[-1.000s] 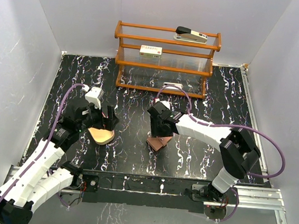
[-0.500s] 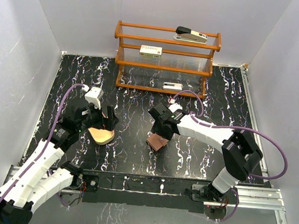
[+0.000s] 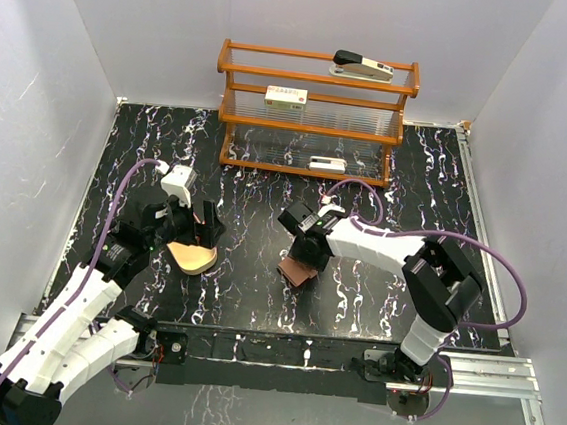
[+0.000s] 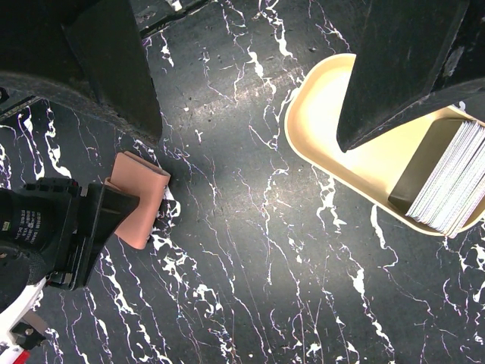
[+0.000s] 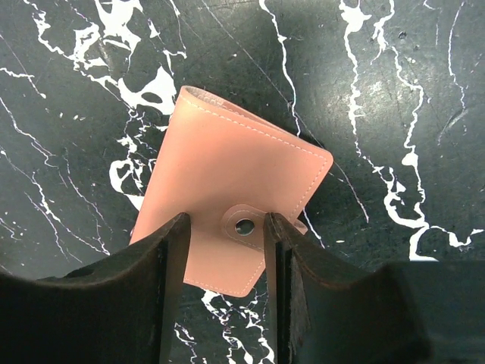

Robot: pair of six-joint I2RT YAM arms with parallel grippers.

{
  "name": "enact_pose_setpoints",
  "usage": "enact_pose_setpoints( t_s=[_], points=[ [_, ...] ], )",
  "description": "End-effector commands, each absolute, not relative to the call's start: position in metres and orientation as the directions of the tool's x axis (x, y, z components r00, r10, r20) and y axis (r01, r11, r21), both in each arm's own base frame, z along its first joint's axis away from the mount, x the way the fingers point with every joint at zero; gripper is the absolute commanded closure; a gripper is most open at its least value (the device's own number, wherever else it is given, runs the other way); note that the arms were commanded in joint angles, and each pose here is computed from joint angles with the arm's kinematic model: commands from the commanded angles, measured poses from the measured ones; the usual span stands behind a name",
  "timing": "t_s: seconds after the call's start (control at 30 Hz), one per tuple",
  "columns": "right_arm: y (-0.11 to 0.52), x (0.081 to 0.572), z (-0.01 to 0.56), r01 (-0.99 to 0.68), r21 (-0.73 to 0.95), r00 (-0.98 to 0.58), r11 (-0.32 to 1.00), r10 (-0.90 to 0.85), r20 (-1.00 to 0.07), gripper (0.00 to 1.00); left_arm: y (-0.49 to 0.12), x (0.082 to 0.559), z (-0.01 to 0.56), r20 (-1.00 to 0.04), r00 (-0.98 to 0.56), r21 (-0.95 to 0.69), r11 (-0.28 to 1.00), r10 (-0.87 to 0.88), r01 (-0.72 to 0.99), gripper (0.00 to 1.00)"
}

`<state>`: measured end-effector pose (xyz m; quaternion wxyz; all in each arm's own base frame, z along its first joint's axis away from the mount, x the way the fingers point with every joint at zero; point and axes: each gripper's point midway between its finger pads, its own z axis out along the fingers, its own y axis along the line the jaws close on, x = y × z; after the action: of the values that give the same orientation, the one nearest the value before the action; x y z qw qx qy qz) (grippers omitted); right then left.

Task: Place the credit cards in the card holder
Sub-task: Open the card holder at the center of the board.

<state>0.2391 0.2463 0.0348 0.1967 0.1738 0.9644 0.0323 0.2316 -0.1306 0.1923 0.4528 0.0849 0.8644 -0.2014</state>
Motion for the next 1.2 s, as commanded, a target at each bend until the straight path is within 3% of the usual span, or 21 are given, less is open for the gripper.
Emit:
enact_pose_setpoints(
  t_s=[0.0, 0.27, 0.6, 0.77, 1.0, 1.17],
  points=[
    [0.241, 0.241, 0.03, 0.318, 0.093, -0.857, 0.943, 0.328, -0.398, 0.6, -0.129, 0.233, 0.198, -0.828, -0.56, -0.262, 0.905, -0.032, 0.336, 0.01],
    [0.234, 0.238, 0.026, 0.291, 0.054, -0.866, 0.955, 0.287, -0.41, 0.69, -0.128, 0.233, 0.196, -0.826, -0.563, -0.256, 0.908, -0.028, 0.331, 0.01],
    [0.232, 0.238, 0.026, 0.236, 0.061, -0.868, 0.97, 0.239, -0.435, 1.0, -0.129, 0.234, 0.195, -0.823, -0.568, -0.258, 0.908, -0.028, 0.33, 0.01],
    [0.242, 0.25, 0.038, 0.127, 0.088, -0.862, 0.988, 0.153, -0.483, 1.0, -0.128, 0.234, 0.193, -0.82, -0.572, -0.257, 0.91, -0.026, 0.327, 0.01],
    [0.275, 0.26, 0.072, -0.188, 0.176, -0.82, 0.966, -0.056, -0.57, 1.0, -0.128, 0.236, 0.188, -0.808, -0.588, -0.253, 0.914, -0.02, 0.316, 0.01],
    [0.285, 0.263, 0.104, -0.3, 0.218, -0.755, 0.929, -0.092, -0.649, 1.0, -0.139, 0.231, 0.182, -0.788, -0.615, -0.289, 0.888, -0.008, 0.359, 0.02]
  ],
)
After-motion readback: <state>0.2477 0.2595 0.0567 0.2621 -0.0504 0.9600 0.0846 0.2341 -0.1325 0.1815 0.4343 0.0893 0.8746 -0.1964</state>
